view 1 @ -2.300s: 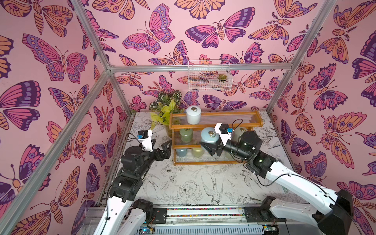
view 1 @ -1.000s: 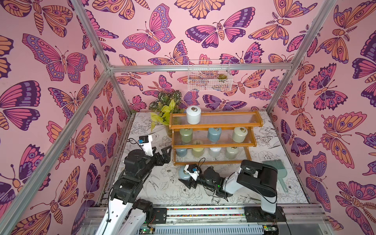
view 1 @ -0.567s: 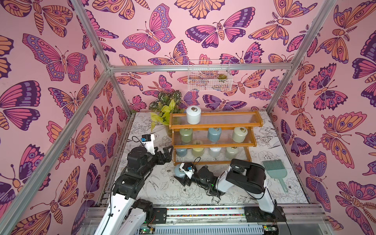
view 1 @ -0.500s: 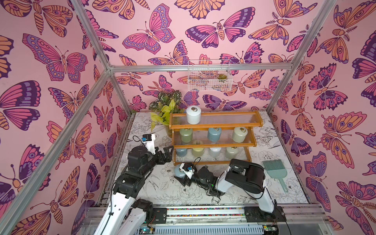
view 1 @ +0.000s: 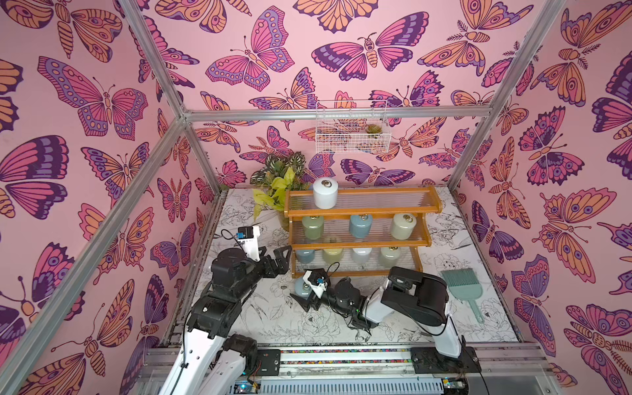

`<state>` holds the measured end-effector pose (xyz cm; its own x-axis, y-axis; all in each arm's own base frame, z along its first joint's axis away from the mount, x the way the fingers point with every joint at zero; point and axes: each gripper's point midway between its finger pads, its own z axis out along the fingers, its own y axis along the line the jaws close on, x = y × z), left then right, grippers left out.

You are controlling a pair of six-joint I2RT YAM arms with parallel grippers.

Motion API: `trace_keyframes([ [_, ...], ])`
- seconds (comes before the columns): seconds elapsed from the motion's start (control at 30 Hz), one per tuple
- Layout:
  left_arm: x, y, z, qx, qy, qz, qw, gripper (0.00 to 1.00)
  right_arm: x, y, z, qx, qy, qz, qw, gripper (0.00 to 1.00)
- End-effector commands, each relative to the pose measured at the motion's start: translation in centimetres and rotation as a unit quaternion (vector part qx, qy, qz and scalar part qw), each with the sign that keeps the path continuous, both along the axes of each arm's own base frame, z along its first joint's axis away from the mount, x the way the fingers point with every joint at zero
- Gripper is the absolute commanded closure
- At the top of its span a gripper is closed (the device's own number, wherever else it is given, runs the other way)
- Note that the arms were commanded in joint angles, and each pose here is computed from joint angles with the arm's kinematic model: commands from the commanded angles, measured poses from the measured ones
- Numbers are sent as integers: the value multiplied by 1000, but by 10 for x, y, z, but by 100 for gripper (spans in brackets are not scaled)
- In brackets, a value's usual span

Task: Remove the tea canisters from the shelf
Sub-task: Place the tea canister at the center of the board, then pick up the tea canister from the shelf.

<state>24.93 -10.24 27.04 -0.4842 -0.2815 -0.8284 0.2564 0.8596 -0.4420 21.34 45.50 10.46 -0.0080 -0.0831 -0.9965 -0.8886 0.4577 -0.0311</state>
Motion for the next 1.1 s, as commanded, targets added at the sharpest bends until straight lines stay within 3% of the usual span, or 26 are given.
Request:
trace_keyframes([
  [0.0,-6,-4,3,6,-8,-20,1000,0,0,-10,43,24,-19,-11,999,1],
  [0.13,-11,-8,9,4,-9,-36,999,0,-6,-21,97,12,-45,-8,999,1],
  [0.3,-23,-16,29,-22,-17,-63,998,0,-10,-50,208,8,-90,-29,995,1],
  [0.4,-38,-19,40,-21,-14,-85,996,0,0,-76,279,9,-112,-81,990,1],
  [0.53,-48,-10,42,-22,-18,-64,998,0,30,-100,340,11,-111,-128,985,1],
  [0.73,-57,1,38,-16,-29,-41,999,0,83,-105,365,21,-82,-136,987,1],
  [1.07,-61,-10,49,2,-49,-87,995,0,153,-79,339,12,-58,-146,987,1],
])
